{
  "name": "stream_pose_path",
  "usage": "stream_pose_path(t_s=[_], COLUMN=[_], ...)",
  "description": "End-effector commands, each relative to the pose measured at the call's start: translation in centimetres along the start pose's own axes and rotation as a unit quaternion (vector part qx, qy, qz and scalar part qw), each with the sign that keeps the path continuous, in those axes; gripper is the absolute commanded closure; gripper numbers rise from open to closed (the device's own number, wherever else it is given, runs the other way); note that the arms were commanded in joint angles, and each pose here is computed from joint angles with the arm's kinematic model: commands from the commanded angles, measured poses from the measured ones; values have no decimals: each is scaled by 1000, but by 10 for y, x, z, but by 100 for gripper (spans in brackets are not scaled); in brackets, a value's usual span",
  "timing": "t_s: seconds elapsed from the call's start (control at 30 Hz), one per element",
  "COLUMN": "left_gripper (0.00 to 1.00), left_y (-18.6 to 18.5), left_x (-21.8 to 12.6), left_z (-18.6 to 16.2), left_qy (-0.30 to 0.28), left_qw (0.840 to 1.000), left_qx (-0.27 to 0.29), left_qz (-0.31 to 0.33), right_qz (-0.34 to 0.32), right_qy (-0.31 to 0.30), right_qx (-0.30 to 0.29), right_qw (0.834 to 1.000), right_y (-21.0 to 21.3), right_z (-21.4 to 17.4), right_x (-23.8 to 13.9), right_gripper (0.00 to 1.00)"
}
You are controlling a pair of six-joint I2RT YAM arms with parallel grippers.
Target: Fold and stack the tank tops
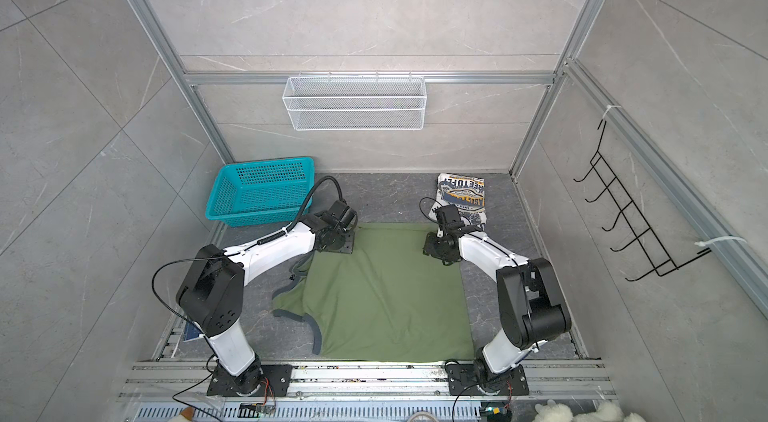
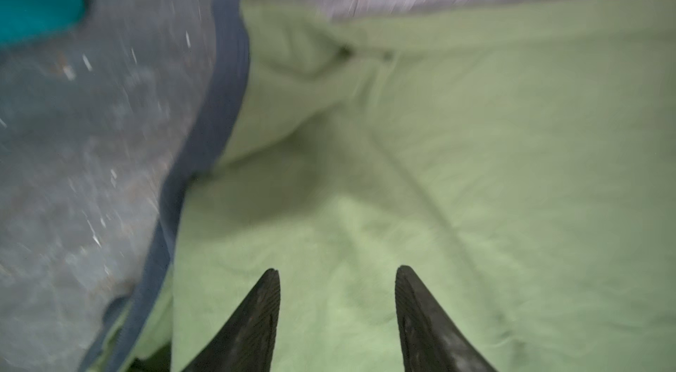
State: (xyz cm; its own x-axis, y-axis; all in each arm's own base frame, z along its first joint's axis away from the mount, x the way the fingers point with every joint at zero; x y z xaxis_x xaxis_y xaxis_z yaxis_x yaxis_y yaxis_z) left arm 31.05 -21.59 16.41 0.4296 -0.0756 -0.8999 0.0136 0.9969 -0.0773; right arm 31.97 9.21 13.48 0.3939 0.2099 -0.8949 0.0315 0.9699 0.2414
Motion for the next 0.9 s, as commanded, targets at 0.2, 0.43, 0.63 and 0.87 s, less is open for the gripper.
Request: stream_pose_path(t_s=[0.2,0.43,0.63,0.87], left_gripper=[45,44,43,42], left_y=[12,2,-25,-11], left_x=[16,15,-1,-44], left_z=[-30,-66,-102,-84], left_qy=[32,55,71,8], left_qw=[998,997,996,998], left_qx=[-50,-47,-28,-40], left_qz=[-16,-10,-42,-51], right_qz=[-32,-42,-46,-64], right_qy=[52,58,53,-5], right_qx=[87,163,172,135], right_qw=[994,984,983,989], right_y=[-33,-76,-81,-77], right_z=[-21,-26,-15,11], right_x=[33,36,33,-7], right_gripper=[43,43,44,42])
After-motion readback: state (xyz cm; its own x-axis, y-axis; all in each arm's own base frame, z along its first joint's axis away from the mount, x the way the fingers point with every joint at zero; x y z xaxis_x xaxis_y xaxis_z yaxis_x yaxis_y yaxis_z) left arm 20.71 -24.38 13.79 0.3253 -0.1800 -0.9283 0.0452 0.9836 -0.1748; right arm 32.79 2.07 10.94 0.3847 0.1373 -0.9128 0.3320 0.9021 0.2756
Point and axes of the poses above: each gripper's point midway between its finger pads, its own x axis out along the fingers, its own y axis along the line the jaws close on, z = x × y, the point moved 9 cm from there along -x, back along the fingers, and after that the axes turned 8 degrees about -x, right-handed, at the moved point
